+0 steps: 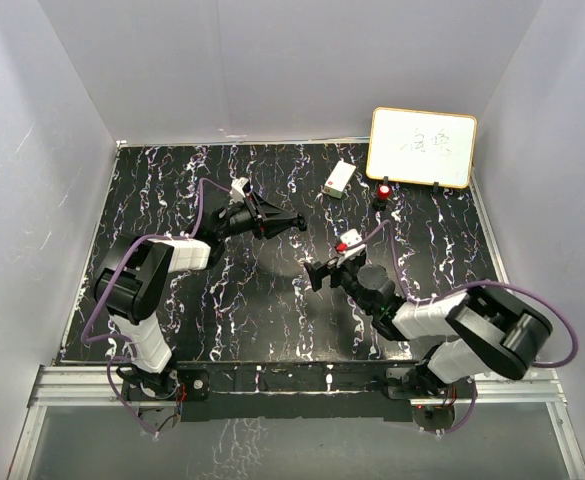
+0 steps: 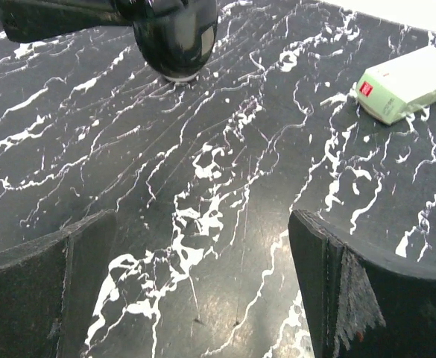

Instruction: Insert the wireless bluetooth earbuds into the charging case

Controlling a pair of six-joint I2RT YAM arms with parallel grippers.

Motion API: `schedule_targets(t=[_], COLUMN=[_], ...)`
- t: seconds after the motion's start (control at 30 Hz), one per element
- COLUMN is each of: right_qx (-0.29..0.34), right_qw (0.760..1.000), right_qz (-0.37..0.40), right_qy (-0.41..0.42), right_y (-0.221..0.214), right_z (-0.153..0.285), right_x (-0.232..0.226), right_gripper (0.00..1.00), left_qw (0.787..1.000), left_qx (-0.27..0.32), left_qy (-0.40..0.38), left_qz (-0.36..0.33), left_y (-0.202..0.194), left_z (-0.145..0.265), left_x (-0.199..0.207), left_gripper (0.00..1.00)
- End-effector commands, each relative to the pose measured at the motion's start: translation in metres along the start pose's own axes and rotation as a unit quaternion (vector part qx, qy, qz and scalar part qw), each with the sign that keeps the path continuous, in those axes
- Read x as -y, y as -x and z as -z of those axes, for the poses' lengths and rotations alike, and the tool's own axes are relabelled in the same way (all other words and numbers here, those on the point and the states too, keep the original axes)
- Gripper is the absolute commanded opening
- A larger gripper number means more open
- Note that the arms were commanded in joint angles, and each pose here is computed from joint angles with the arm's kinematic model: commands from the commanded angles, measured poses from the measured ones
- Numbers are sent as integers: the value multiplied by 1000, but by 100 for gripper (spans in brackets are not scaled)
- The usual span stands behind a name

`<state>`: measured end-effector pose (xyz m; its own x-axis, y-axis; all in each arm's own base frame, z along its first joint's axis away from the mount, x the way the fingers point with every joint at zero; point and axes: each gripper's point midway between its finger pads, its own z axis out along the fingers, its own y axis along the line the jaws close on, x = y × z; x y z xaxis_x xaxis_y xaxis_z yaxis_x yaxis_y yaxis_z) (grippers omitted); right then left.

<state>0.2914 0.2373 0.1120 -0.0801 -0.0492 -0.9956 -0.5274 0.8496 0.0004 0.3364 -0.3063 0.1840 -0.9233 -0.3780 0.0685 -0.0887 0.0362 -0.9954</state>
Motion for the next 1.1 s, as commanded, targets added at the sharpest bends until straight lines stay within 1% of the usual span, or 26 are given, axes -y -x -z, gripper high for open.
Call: schedule_targets(t=[0.0,0.2,0.33,0.4,0.67,0.73,1.07], right_qx=[141,226,240,234,242,263,285], right_qw=[990,974,971,972,970,964,958], right_qz=[8,18,14,19,29,26,30], right_qy=[-2,10,17,20,13,8,-12], right_y=[61,79,83,78,83,98,116], right_z=[-6,-3,-10,-15,-24,-31,-38], right_x=[-1,-5,-10,-12,-12,-13,-8], right_gripper=[98,98,98,98,98,99,98], left_qw=[999,999,999,999,1000,1000,1000], left_qx=[0,-2,-1,-2,-1,-2,-2], left_qy=[-27,-24,-23,-23,-18,-16,-15], left_qz=[-31,-27,-25,-26,-25,-24,-20], left_y=[-10,-16,-18,-19,-24,-26,-29], left_z=[6,8,10,11,11,12,15], left_x=[26,21,20,20,17,14,10], left_gripper=[0,0,0,0,0,0,0])
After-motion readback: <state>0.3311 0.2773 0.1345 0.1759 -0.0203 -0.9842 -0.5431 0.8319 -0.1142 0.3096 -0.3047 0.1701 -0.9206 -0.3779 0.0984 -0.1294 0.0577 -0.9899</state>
